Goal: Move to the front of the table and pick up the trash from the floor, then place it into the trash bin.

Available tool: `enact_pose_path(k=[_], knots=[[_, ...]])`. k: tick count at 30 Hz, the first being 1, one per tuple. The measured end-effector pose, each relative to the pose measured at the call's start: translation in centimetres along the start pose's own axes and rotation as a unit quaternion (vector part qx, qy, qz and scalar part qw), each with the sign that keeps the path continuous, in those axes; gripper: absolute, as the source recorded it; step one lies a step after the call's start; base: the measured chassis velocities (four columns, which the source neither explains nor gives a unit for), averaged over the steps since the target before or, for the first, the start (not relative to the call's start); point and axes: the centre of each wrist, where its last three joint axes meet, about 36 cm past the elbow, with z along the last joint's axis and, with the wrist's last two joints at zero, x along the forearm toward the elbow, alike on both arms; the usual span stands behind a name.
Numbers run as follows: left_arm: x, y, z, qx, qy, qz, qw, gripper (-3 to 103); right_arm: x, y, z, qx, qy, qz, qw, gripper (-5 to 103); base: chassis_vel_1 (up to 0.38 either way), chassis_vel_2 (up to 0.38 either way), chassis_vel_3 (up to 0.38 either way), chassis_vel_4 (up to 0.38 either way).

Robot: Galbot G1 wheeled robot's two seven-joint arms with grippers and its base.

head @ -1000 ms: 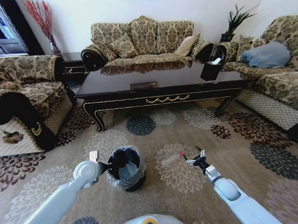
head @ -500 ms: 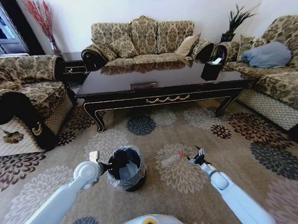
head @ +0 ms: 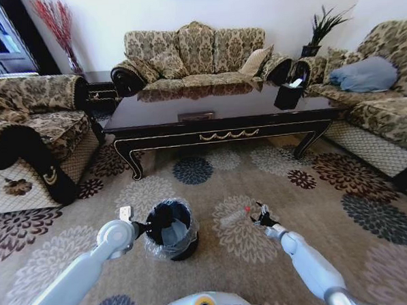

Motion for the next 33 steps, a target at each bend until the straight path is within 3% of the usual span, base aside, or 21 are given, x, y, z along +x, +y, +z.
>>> enact_pose_path(k=[9,25,33], knots=[[0.2,0.1,-0.2,0.003,-0.002,0.000,1.0000,0,-2.3,-1.8,0.1,0.056,-0.010,-0.007,0.998,100,0.000,0.000,0.000,0.000],[0.6,-0.2,0.1,0.003,-0.001,0.004,1.0000,0,-2.0,-1.7,1.7,0.095,0.005,-0.045,0.994,100,0.000,0.000,0.000,0.000],[0.8,0.1,-0.2,0.005,-0.005,0.002,1.0000,0,-3.0,-2.8,1.2,0.128,-0.007,-0.052,0.990,100,0.000,0.000,0.000,0.000]])
